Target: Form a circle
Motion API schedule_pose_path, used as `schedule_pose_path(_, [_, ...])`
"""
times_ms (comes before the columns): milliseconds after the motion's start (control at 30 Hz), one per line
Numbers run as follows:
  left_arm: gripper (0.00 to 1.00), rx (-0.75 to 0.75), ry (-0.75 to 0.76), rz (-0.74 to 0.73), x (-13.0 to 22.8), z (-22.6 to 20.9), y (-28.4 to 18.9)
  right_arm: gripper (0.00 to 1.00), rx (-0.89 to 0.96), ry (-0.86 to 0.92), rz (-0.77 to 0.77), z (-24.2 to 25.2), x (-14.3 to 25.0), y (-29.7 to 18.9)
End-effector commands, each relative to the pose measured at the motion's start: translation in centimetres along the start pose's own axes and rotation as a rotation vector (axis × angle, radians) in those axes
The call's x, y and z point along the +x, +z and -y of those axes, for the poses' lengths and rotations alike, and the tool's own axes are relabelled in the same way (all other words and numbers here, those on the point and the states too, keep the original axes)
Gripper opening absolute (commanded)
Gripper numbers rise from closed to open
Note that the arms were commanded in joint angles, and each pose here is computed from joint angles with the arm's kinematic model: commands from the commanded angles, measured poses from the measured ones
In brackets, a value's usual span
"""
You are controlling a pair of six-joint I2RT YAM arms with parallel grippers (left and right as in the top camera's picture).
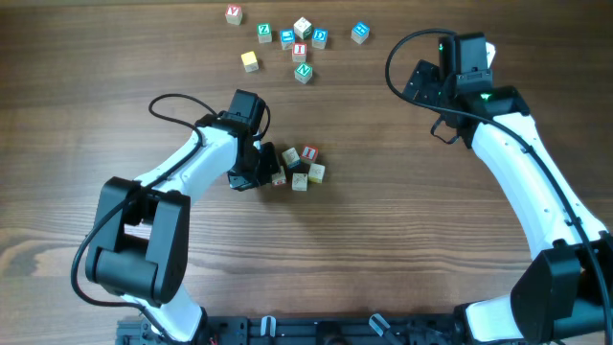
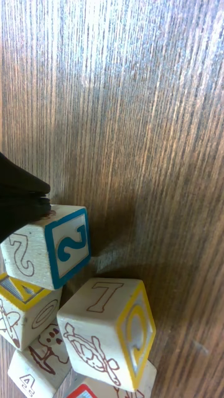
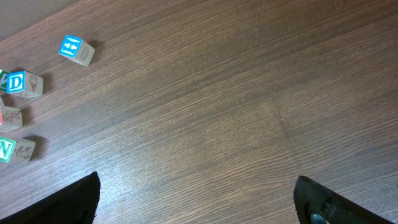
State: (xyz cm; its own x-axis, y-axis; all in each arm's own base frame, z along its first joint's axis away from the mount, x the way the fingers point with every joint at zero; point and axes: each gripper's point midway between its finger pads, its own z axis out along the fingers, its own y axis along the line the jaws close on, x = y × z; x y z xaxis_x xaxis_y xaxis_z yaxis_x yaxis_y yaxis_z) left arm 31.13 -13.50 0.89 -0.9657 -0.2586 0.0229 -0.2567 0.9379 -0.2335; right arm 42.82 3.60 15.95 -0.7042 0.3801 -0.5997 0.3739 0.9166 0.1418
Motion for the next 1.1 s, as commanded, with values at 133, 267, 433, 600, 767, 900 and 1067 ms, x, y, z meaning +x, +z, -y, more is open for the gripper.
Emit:
schedule_pose_path(133, [0.04,0.014,-0.009,0.014,0.1,0.5,-0.3,1.00,0.012,-0.012,0.007,0.2,-0.1,0.1])
schedule_pose_path(267, [0.04,0.014,0.004,0.011,0.4,0.8,-0.2,1.00,0.012,-0.012,0.007,0.2,-0.1,0.1])
schedule_pose_path(433, [0.04,0.017,0.015,0.014,0.5,1.2,-0.2,1.00,0.012,-0.012,0.007,0.2,-0.1,0.1])
schedule_pose_path(600, [0.04,0.020,0.012,0.016,0.4,1.3,-0.2,1.00,0.012,-0.012,0.007,0.2,-0.1,0.1])
schedule_pose_path(767, [0.04,0.025,0.013,0.013,0.5,1.4,-0.2,1.00,0.012,-0.012,0.007,0.2,-0.1,0.1])
schedule_pose_path(900, [0.04,0.026,0.021,0.011,0.7,1.6,-0.1,1.00,0.012,-0.012,0.007,0.2,-0.1,0.1])
schedule_pose_path(1067, [0.04,0.031,0.034,0.017,0.7,2.1,0.0,1.00,0.012,-0.012,0.007,0.2,-0.1,0.1])
